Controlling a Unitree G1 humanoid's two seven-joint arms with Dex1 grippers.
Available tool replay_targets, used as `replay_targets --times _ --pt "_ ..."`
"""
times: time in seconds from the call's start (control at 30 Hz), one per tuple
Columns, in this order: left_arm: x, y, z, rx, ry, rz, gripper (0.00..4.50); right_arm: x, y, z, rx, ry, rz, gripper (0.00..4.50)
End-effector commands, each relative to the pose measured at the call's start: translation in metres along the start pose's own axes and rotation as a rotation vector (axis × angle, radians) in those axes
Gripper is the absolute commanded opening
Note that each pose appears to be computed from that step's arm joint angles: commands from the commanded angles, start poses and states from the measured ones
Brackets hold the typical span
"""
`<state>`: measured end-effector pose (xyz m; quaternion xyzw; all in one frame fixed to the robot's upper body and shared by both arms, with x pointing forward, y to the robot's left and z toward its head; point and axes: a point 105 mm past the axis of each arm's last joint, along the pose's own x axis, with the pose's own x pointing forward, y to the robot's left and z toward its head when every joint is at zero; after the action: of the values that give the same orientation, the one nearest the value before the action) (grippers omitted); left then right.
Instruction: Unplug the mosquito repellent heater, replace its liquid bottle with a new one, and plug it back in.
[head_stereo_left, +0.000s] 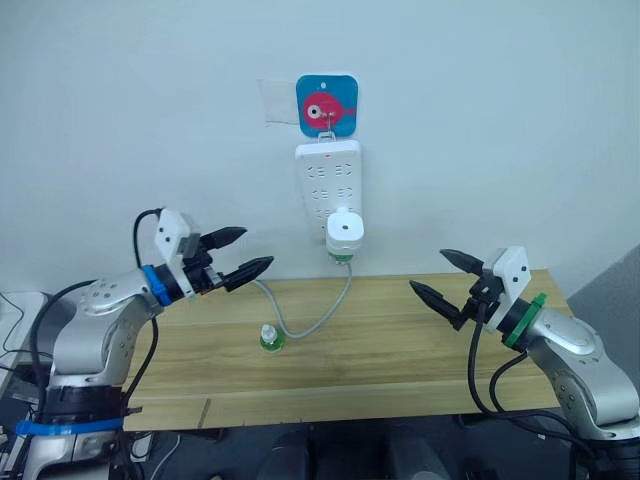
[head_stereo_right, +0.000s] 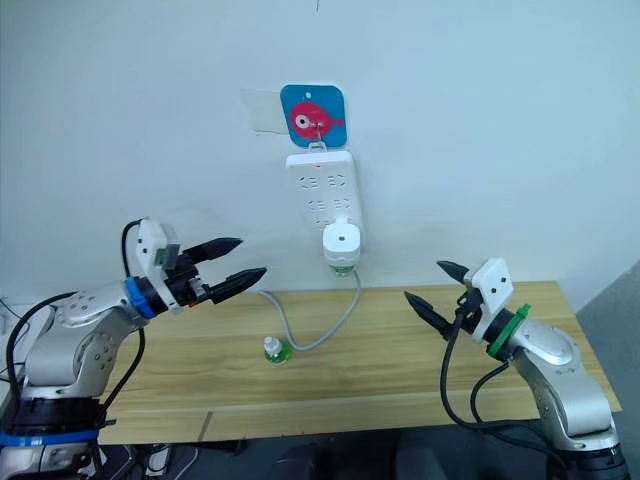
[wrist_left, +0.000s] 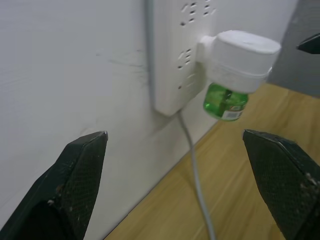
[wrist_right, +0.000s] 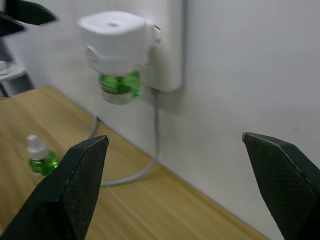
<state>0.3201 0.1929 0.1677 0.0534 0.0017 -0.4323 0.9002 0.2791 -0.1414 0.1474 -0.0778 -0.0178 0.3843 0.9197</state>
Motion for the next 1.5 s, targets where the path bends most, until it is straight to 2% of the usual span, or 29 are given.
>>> replay_targets --times 0.03,0.27,0.47,0.57,0.67,1.13,1.5 --pt "0.01 0.002 0.012 0.029 -0.022 -0.049 4.5 -0.001 0.014 0.022 -0.023 -0.049 0.04 4.48" --pt "0.042 0.01 0.021 0.07 -0.061 -0.127 4.5 -0.006 0.022 0.034 -0.016 -0.073 0.014 4.48" --pt "0.057 0.018 0.027 0.102 -0.098 -0.142 4.5 -0.012 0.026 0.035 -0.015 -0.064 -0.002 4.48" --pt "0.066 0.02 0.031 0.116 -0.131 -0.139 3.91 -0.016 0.027 0.034 -0.019 -0.052 -0.014 4.5" --pt "0.071 0.021 0.031 0.124 -0.134 -0.138 3.01 -0.016 0.027 0.035 -0.018 -0.049 -0.019 4.5" --pt "0.089 0.021 0.032 0.125 -0.149 -0.135 3.01 -0.01 0.028 0.043 -0.026 -0.034 -0.003 4.5" --pt "0.11 -0.005 0.039 0.09 -0.191 -0.275 3.01 -0.006 0.03 0.051 -0.01 -0.038 0.006 4.5"
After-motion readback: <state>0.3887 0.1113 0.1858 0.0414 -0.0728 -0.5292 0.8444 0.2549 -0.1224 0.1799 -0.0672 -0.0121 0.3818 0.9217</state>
